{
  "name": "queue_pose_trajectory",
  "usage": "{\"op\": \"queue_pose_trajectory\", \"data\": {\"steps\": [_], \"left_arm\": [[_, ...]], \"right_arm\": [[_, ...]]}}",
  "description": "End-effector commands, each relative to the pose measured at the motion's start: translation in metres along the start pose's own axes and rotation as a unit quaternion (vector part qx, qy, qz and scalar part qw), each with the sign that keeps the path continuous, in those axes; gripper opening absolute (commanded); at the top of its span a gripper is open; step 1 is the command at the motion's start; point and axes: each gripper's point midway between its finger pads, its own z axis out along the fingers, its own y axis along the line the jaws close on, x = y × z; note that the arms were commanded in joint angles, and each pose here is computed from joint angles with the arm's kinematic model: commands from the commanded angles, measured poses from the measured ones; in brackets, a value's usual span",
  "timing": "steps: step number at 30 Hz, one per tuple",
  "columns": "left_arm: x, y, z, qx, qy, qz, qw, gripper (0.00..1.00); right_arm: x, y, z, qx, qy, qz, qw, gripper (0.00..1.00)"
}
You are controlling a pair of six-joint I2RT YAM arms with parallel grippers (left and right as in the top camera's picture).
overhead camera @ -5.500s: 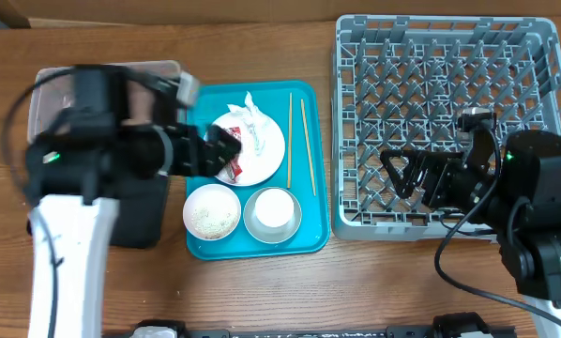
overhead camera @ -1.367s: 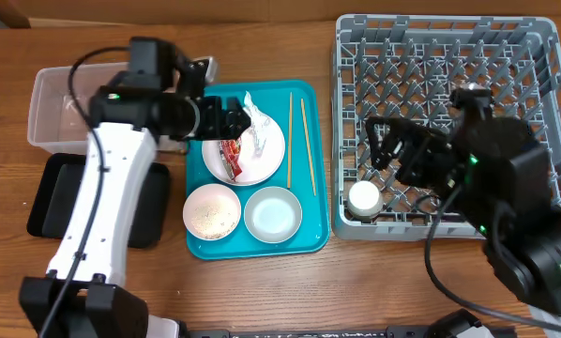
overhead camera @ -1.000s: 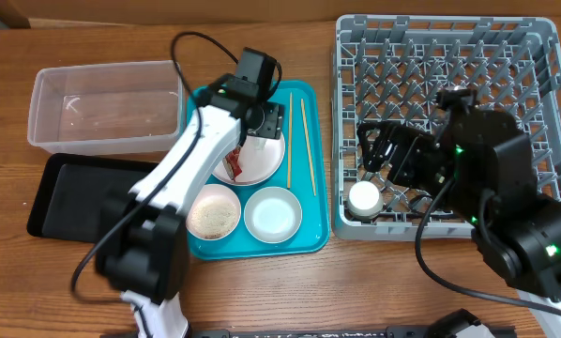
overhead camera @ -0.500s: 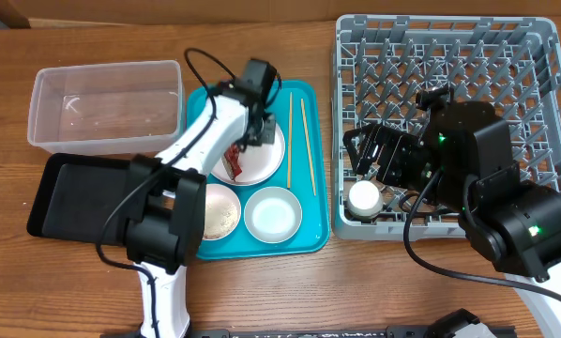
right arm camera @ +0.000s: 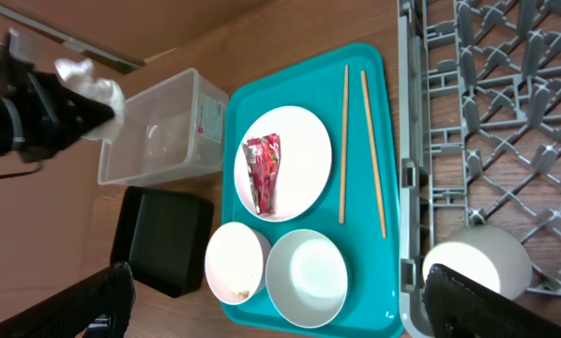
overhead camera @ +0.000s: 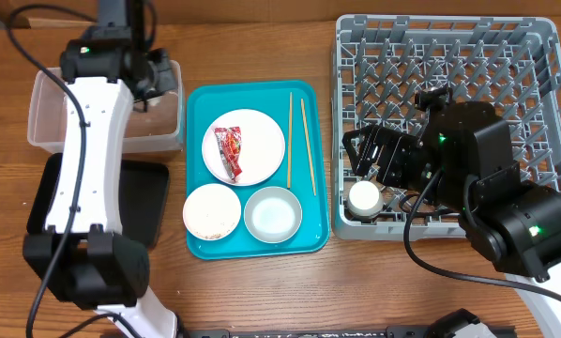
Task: Sort waste into correct bins and load items into the dishwasher
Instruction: 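Drop the tissue into the clear plastic bin with the left gripper, then grasp the red snack wrapper from the plate with the left gripper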
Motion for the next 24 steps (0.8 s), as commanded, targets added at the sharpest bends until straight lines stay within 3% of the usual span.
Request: {"op": "queue_pose_trajectory", "data": {"steps": [1, 2, 3, 6, 8, 15, 19, 24], "left_arm": [[0.017, 0.015, 0.048, -0.019, 0.053, -0.023, 0.998, 0.30], [0.019, 0.008, 0.049, 0.007, 0.062, -0.027, 0.998, 0.55], [0.021, 0.000, 0.047, 0.028, 0.068, -0.028, 0.997, 0.64], [0.028, -0.031, 0.036, 0.093, 0.080, -0.008, 0.992, 0.71], [0.040, -0.053, 0.031, 0.099, 0.085, 0.039, 0.991, 0.77], [0.110, -0.108, 0.056, 0.018, 0.123, 0.151, 0.981, 0.79], [0.140, -0.106, 0.093, -0.038, 0.158, 0.138, 0.977, 0.74], [0.141, -0.086, 0.106, -0.084, 0.167, 0.100, 0.977, 0.67]], "right_arm": [[-0.002, 0.004, -0.008, -0.009, -0.010, -0.009, 1.000, 1.00], [-0.002, 0.004, -0.008, -0.009, -0.010, -0.009, 1.000, 1.00], [-0.002, 0.004, -0.008, -0.009, -0.009, -0.009, 1.000, 1.00], [-0.002, 0.004, -0.008, -0.008, -0.009, -0.009, 1.000, 1.00], [-0.002, 0.004, -0.008, -0.008, -0.009, -0.009, 1.000, 1.00], [0.001, 0.002, -0.008, -0.004, -0.004, -0.010, 1.000, 1.00], [0.001, 0.001, -0.008, -0.003, -0.003, -0.009, 1.000, 1.00], [0.001, 0.001, -0.008, -0.003, -0.003, -0.009, 1.000, 1.00]]}}
